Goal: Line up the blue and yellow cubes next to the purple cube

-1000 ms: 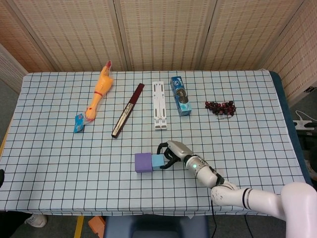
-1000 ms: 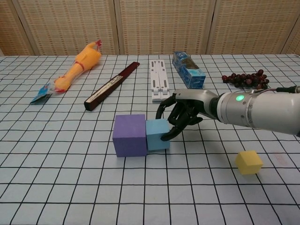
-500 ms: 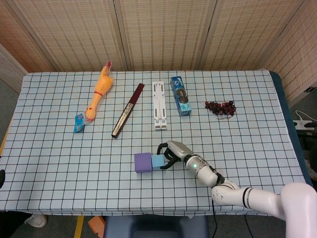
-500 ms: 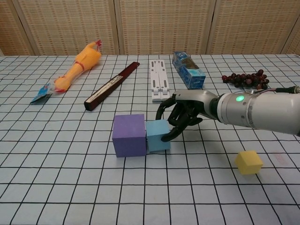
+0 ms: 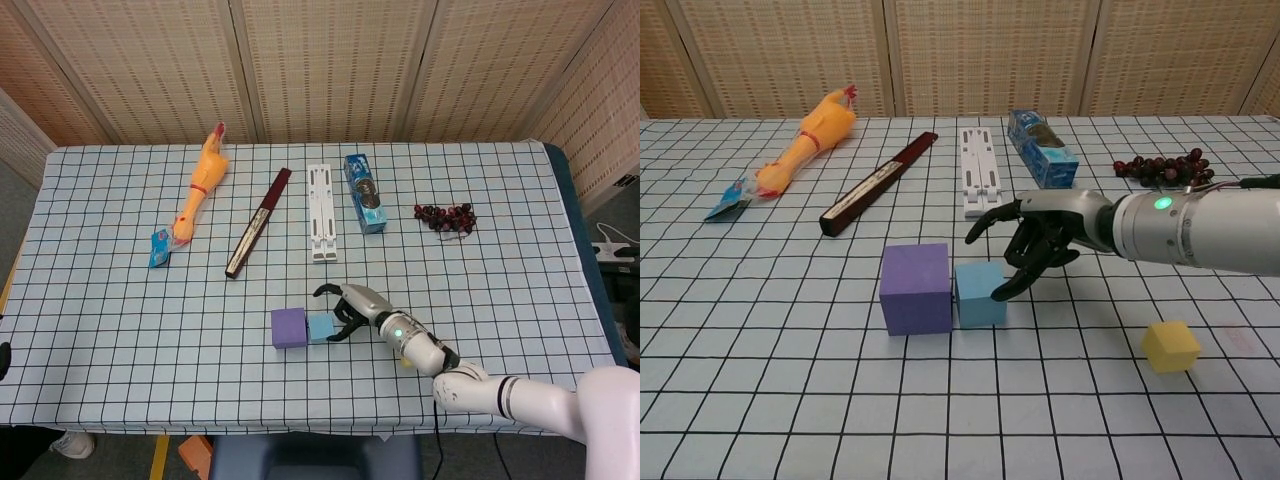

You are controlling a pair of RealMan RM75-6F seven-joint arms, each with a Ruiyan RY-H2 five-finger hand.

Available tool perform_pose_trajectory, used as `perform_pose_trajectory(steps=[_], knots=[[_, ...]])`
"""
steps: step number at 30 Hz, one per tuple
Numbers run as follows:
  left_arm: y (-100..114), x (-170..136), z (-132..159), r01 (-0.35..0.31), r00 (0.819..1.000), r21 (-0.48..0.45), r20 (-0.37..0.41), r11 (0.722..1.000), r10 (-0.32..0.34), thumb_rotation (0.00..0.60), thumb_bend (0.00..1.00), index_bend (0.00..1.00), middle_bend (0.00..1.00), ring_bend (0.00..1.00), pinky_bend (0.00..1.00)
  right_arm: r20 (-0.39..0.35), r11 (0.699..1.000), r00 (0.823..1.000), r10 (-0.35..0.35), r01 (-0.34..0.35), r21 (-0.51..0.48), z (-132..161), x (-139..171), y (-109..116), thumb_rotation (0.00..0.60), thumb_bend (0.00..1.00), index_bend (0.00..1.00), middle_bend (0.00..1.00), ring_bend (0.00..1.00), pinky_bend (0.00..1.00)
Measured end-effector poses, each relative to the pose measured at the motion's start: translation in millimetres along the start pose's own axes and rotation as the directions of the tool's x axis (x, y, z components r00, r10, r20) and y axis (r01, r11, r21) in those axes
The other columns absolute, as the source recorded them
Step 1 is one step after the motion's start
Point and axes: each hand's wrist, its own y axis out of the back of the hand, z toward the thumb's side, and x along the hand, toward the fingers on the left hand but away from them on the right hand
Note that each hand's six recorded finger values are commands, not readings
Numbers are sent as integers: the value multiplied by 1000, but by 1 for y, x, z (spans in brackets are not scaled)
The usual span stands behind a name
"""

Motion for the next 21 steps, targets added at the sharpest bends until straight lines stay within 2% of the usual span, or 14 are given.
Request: perform_pose_trajectory(steps=[3,6,12,21], knots=[[0,0,0,1,1000,1,1,1000,-1,600,413,359,369,295,412,-13,1000,1000,-5,5,4,4,9,7,600,0,213,872,972,1000],[1,0,1,-2,1000,2,2,1000,2,600,414,358,370,296,412,-19,1000,1000,-19,20,22,6,20,18,600,25,266,872,973,1000],[1,-2,4,-5,1000,11,14,1000,5,600,413,358,369,296,412,13,994,999,-47,45,104,2,33,29,600,296,380,875,978,1000],[1,-2,3,-5,1000,8,9,1000,5,600,412,358,370,296,412,104,996,995,12,-21,88,-1,36,25,600,524,456,881,984,1000]])
